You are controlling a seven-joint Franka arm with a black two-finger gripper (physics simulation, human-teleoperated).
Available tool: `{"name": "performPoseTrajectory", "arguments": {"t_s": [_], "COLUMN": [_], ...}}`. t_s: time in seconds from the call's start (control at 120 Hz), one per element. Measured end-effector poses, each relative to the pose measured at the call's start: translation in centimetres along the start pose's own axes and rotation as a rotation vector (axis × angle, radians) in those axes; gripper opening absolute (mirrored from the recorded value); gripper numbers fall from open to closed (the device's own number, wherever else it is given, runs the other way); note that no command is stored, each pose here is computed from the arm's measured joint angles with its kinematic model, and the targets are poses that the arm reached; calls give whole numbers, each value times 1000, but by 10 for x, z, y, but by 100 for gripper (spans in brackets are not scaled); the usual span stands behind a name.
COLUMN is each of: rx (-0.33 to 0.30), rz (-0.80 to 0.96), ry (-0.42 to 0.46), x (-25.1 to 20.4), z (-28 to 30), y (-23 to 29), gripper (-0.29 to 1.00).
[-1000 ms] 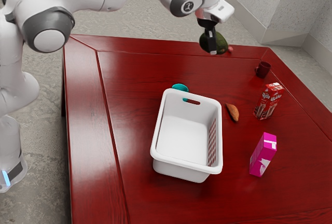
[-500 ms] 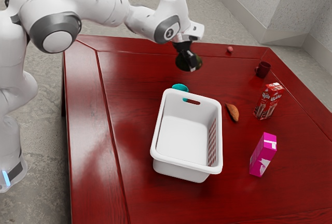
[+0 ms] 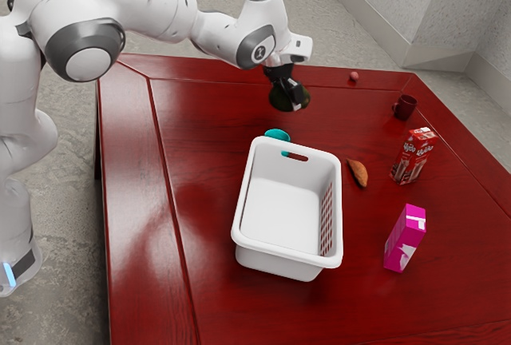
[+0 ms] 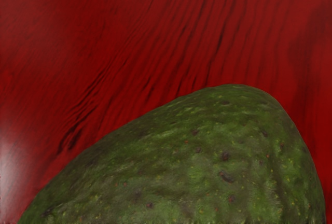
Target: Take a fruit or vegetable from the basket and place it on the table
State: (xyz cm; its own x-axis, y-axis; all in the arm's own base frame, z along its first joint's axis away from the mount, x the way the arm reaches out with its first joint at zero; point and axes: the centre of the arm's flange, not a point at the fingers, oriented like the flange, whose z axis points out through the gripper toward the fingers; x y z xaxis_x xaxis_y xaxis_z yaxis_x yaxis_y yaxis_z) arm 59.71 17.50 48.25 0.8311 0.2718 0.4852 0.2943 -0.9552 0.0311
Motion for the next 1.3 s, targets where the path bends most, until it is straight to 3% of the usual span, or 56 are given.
{"name": "performPoseTrajectory", "arguments": {"t_s": [0.7,0.983,1.158,1.2,1.3], "rx": [27,83,74,92,100], "rz": [7,81,28,67,51], "ry": [-7,-77,-143,-121,-162], "x": [7,18,7,24,23], "z": [-10,-27,-18,-38,-45], "y": [-3,0,-5,6,0], "gripper": [65,66,65,66,67]}}
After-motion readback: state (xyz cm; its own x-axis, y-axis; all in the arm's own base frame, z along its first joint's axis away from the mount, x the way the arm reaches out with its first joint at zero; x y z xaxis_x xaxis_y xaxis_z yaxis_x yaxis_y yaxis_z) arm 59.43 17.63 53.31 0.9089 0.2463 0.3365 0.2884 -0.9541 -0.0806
